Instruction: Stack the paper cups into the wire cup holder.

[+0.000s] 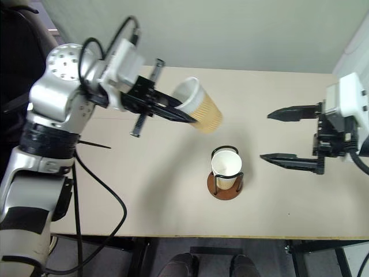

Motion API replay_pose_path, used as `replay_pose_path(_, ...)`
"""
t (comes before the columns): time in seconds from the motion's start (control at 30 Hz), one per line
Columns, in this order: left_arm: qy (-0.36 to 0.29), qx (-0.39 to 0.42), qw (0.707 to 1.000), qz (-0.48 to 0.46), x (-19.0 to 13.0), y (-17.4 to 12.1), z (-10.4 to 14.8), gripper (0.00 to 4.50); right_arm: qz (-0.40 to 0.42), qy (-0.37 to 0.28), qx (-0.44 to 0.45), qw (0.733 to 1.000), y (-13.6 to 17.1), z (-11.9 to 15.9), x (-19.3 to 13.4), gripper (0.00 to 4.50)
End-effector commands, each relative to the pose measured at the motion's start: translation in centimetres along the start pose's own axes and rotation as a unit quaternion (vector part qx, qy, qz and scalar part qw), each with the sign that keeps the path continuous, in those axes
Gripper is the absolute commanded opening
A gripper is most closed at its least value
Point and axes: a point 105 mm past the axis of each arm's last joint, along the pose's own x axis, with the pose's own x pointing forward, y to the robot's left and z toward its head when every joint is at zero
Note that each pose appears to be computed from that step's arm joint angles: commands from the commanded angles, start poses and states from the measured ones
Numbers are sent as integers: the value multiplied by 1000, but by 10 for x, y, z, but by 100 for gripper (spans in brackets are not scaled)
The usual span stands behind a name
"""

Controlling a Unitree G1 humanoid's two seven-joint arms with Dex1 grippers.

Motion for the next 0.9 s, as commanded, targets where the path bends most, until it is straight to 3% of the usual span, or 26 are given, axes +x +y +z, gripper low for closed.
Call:
replay_pose_path(0.03, -13, 46, 997, -61, 17, 0, 15, 3, -46, 18, -32, 998, -2, 9, -17, 450)
replay_pose_path(0.47, 86, 94, 979, -157, 54, -6, -28, 3, -104, 48, -20, 993, 14, 3, -31, 450)
replay_pose_path(0.63, 85, 86, 978, -169, 62, -10, -36, 126, -112, 52, -19, 992, 14, 0, -30, 450)
replay_pose_path(0.9, 77, 56, 983, -158, 61, -12, -40, 419, -101, 47, -16, 994, 12, -3, -23, 450)
